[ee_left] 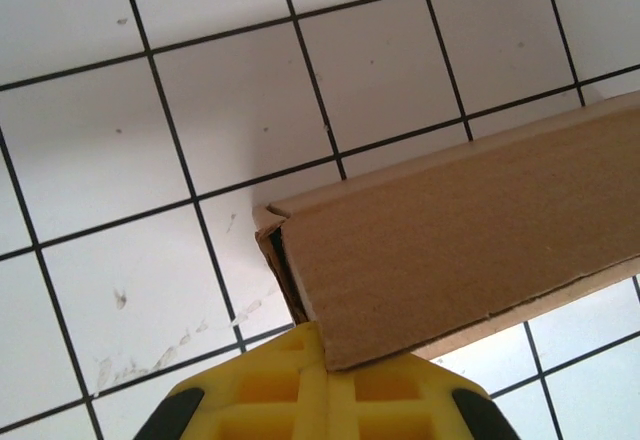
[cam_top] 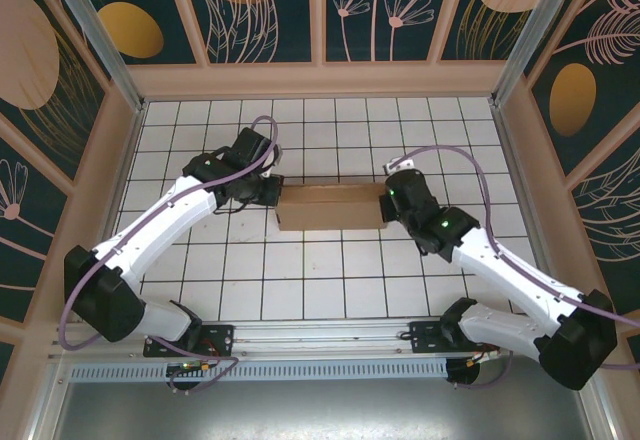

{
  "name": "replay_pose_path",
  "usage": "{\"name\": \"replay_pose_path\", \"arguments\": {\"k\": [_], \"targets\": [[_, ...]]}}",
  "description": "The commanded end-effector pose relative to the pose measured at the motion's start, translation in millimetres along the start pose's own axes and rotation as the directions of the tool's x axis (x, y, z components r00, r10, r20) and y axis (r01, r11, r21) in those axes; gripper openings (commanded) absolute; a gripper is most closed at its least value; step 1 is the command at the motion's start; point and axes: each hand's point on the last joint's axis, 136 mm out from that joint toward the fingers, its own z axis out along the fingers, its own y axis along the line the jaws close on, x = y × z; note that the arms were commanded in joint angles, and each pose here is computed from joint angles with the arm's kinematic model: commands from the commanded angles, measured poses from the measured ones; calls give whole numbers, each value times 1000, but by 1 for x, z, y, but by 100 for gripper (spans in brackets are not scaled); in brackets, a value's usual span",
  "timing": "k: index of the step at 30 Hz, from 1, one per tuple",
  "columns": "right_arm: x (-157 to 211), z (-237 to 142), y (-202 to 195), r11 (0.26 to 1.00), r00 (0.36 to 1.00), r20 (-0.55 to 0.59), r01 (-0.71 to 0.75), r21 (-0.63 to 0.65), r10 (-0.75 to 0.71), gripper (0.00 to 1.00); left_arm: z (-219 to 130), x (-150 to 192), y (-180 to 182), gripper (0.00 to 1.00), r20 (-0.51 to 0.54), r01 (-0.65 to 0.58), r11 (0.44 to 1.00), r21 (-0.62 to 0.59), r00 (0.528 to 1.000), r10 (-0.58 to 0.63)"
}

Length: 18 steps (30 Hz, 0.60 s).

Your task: Fold the paper box

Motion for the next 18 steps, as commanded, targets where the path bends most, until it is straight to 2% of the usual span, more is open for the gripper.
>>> {"name": "replay_pose_path", "arguments": {"k": [1, 7, 13, 18], "targets": [[-7, -5, 22, 979, 989, -77, -135, -150, 124, 0, 14, 2, -19, 0, -26, -1, 997, 83, 1000, 3], [2, 5, 25, 965, 965, -197, -208, -162, 175, 0, 19, 0, -21, 0, -29, -4, 996, 90, 1000, 7], [5, 8, 21, 964, 957, -220, -222, -145, 188, 0, 20, 0, -20, 0, -30, -9, 996, 86, 999, 11], [27, 16, 11, 979, 958, -239, -184, -90, 158, 0, 23, 6, -16, 0, -39, -9, 997, 77, 999, 12]]}}
